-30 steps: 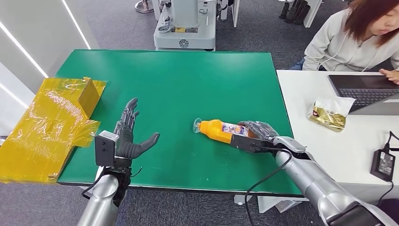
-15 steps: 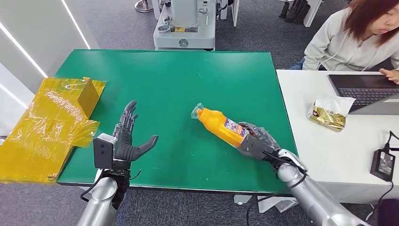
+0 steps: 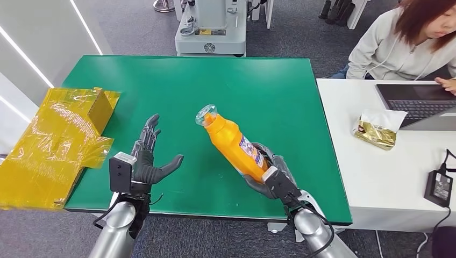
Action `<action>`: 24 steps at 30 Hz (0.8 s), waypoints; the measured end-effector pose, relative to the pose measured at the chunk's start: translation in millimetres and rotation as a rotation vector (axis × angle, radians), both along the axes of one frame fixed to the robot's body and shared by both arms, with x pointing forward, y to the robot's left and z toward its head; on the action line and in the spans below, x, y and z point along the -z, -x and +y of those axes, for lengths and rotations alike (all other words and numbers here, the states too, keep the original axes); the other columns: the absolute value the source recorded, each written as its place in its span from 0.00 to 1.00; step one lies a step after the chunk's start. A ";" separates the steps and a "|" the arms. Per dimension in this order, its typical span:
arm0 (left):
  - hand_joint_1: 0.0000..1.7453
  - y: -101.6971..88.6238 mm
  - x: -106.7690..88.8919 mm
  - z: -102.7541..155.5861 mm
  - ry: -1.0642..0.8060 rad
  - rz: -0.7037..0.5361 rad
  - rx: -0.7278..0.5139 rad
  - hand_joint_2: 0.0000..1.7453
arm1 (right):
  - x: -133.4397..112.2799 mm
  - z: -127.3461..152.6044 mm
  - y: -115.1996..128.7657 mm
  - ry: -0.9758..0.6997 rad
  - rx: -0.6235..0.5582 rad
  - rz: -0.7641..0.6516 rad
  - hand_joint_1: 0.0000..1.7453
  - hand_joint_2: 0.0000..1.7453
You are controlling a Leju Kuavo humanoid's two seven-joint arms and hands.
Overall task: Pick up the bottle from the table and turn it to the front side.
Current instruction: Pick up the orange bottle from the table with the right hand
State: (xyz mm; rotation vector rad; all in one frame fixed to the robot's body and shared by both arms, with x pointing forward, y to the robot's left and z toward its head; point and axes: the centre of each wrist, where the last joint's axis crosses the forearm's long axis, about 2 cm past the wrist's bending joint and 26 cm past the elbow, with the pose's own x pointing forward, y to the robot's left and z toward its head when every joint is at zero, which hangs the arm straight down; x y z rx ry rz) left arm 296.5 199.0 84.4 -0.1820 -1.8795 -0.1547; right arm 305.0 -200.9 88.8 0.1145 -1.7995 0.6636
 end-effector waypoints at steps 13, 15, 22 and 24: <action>0.00 -5.5 -0.5 -0.2 0.077 0.070 0.107 1.00 | -8.9 20.8 2.6 -0.048 -0.056 -0.006 1.00 1.00; 0.00 -8.0 2.0 -1.2 0.106 0.115 0.172 1.00 | -9.4 25.3 1.7 -0.043 -0.074 -0.010 1.00 1.00; 0.00 -39.6 -7.5 -10.4 0.240 0.249 0.429 1.00 | -25.6 54.0 -26.1 -0.037 -0.121 -0.054 1.00 1.00; 0.00 -51.7 -14.3 -16.4 0.267 0.269 0.475 1.00 | -32.3 60.7 -34.4 -0.044 -0.123 -0.064 1.00 1.00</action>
